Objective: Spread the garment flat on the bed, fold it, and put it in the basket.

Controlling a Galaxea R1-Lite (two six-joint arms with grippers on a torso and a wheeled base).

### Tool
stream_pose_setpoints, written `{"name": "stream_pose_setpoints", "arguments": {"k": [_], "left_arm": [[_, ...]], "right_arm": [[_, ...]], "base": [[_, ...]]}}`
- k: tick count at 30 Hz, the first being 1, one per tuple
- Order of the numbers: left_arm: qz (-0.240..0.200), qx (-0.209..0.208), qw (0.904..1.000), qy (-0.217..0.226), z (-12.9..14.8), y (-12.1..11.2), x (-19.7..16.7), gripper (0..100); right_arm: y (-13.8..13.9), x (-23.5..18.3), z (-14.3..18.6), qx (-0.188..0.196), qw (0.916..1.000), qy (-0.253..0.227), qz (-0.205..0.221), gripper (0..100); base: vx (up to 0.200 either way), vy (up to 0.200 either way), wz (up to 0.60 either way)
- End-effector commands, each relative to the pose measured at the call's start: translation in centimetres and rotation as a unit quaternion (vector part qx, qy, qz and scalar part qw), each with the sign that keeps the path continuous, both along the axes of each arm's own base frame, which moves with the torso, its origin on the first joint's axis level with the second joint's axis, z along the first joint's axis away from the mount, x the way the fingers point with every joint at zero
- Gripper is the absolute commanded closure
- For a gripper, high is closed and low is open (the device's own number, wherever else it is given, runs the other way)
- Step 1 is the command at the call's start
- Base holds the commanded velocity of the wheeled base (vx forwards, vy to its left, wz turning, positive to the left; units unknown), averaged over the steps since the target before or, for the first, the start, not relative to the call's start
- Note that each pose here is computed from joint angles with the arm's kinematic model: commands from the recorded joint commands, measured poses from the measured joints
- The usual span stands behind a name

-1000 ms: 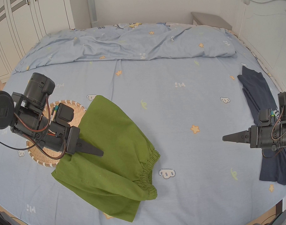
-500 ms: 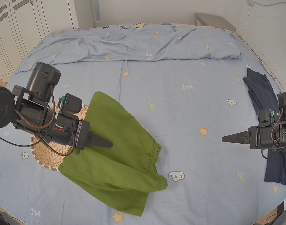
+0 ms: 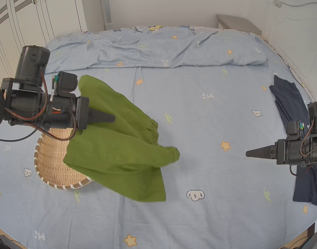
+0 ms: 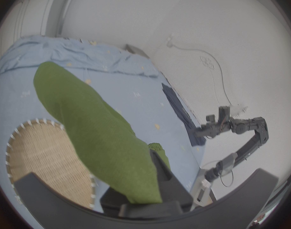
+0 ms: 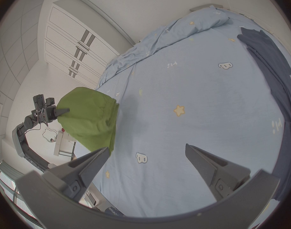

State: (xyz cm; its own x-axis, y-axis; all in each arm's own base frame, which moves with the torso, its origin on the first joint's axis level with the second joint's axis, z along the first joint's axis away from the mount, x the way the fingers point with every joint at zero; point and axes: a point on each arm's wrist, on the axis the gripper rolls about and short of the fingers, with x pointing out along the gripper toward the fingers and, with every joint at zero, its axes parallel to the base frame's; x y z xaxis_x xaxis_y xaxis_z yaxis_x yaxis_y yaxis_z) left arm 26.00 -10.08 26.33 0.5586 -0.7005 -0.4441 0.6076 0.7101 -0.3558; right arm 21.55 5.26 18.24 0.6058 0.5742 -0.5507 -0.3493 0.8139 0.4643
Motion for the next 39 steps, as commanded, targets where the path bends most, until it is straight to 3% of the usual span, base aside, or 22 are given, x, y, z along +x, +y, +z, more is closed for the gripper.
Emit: {"name": "stream_pose_setpoints", "arguments": {"k": [1, 12, 20, 26, 32, 39], "left_arm": [[0.053, -0.018, 0.9973, -0.047, 1.5, 2.6, -0.4, 100], [0.17, -0.029, 0.9825, -0.071, 1.6, 8.5, 0.9, 100], [0.192, -0.033, 0.9799, -0.045, 0.5, 9.4, -0.2, 100], [0.23, -0.026, 0.9728, -0.002, -2.0, 11.3, -0.6, 100], [0.287, -0.017, 0.9553, 0.07, -5.9, 14.7, 1.4, 100], [0.307, 0.018, 0.9423, 0.132, -8.6, 15.3, 2.6, 100]], "right_arm": [[0.1, 0.1, -0.1, 0.0, 1.0, 0.001, 0.001, 0], [0.1, -0.1, 0.1, -0.001, 1.0, -0.001, 0.0, 0], [0.2, -0.1, 0.1, -0.001, 1.0, -0.001, 0.004, 0], [0.5, -0.5, 0.2, 0.0, 0.9999, -0.004, 0.012, 0], [0.7, -0.7, 0.1, 0.0, 0.9998, -0.002, 0.017, 0], [0.7, -0.7, 0.1, -0.001, 0.9999, -0.002, 0.017, 0]], "base": [[0.0, 0.0, 0.0], [0.0, 0.0, 0.0], [0.0, 0.0, 0.0], [0.0, 0.0, 0.0], [0.0, 0.0, 0.0], [0.0, 0.0, 0.0]]}}
